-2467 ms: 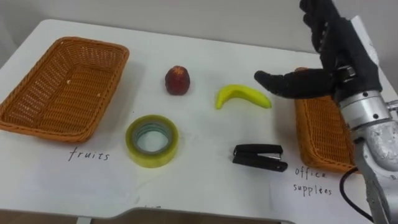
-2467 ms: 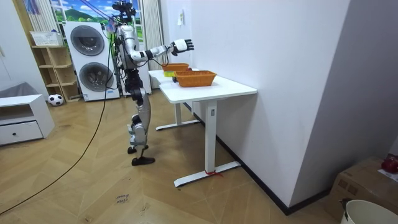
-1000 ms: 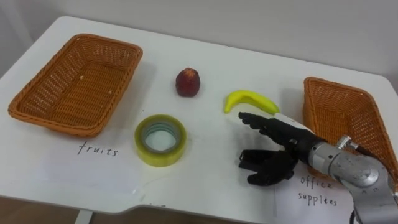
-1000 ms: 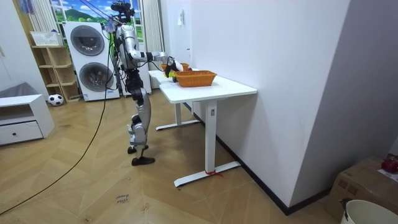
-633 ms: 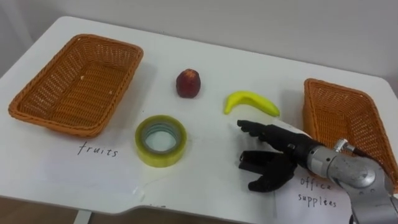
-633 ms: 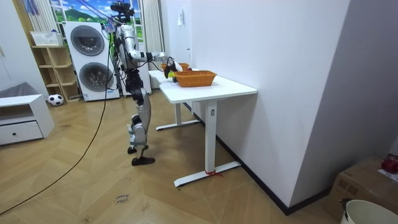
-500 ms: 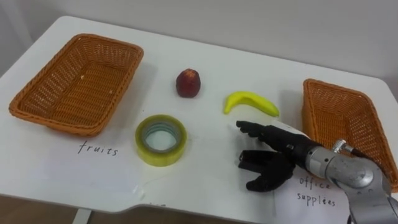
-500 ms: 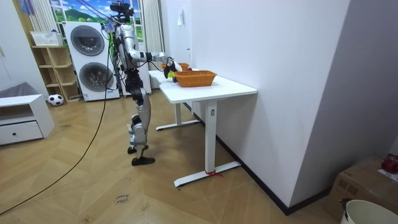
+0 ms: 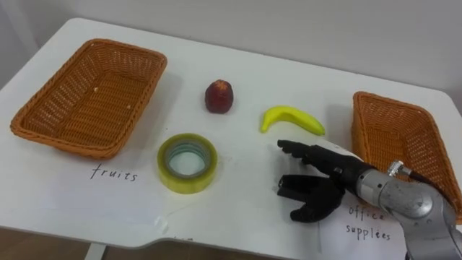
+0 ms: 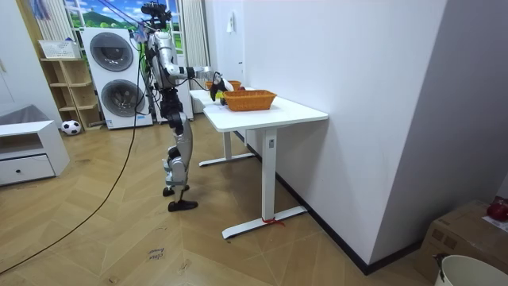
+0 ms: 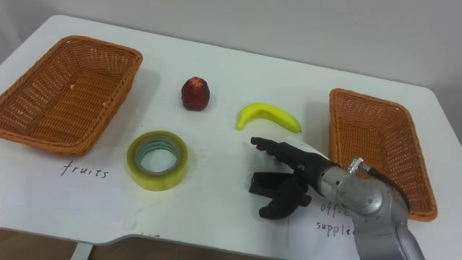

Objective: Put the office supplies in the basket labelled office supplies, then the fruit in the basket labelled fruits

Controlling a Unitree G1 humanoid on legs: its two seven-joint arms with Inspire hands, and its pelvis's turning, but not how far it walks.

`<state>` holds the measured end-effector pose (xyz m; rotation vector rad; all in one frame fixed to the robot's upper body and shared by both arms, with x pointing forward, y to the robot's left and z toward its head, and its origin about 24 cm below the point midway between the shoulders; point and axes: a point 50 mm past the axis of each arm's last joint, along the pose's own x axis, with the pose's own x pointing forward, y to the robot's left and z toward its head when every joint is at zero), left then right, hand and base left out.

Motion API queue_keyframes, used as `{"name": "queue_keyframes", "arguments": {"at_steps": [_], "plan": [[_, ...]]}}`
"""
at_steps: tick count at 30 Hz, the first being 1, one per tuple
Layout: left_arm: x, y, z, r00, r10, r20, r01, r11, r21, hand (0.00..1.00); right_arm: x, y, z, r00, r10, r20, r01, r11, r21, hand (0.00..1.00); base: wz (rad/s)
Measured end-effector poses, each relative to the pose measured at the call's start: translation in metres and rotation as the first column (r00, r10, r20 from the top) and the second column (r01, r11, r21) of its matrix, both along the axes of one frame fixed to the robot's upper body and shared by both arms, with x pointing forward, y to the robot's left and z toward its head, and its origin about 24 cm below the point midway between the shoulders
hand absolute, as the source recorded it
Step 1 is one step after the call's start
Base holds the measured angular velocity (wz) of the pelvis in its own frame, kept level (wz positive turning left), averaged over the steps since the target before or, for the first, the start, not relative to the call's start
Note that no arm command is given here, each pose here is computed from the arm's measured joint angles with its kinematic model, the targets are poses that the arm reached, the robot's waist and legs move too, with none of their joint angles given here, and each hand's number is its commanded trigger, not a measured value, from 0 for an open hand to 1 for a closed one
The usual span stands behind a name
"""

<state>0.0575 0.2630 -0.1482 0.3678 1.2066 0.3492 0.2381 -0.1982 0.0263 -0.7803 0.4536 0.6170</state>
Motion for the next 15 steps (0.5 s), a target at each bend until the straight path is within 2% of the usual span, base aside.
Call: {"name": "queue_keyframes", "arguments": {"at_steps": [15], "plan": [[-0.0027,0.0007,-0.0005,1.000,0.031,0.001,-0.031,0.999,-0.023,0.00,0.0000,-0.0084,-0.0022,0.999,-0.039,-0.006,0.038,0.987,-0.156,0.00,0.00]]}}
